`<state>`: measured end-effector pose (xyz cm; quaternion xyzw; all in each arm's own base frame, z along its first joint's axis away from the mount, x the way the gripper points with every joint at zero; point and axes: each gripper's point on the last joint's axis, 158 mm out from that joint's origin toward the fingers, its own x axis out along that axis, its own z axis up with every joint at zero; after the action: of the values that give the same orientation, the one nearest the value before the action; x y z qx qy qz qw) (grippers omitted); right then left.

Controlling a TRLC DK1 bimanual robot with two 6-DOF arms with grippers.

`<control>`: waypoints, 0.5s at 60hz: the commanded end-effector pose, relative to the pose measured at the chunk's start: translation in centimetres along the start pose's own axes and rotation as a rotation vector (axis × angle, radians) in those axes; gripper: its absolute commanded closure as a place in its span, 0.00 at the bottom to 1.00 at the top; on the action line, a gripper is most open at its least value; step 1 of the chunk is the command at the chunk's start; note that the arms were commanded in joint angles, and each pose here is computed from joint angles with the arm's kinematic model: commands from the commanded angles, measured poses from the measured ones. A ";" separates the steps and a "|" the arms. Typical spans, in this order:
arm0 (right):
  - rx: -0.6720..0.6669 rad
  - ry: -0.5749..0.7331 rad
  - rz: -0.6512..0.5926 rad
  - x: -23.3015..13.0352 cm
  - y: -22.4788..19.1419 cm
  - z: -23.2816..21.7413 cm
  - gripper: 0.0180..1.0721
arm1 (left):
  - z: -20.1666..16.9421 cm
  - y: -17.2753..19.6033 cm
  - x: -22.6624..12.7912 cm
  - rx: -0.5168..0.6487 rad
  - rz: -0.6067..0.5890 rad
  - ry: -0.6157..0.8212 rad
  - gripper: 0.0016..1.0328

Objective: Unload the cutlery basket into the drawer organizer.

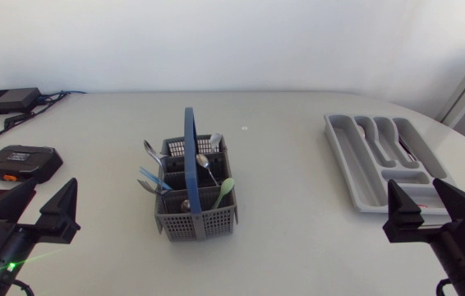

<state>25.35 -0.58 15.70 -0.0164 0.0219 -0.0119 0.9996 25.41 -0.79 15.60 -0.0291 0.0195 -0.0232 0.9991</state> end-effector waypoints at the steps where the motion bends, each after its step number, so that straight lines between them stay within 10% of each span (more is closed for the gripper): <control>1: 0.014 0.022 0.014 0.1 0.3 -1.0 0.04 | -1.9 0.2 0.1 -0.021 0.007 0.036 0.04; 30: 0.013 -0.026 0.051 0.3 2.0 1.6 0.05 | 1.8 -0.1 0.5 -0.039 0.002 0.027 0.05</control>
<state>25.53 1.03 16.39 -0.0173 0.0101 0.0083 0.9998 25.67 -0.79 15.24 -0.0320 0.0388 -0.0228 0.9985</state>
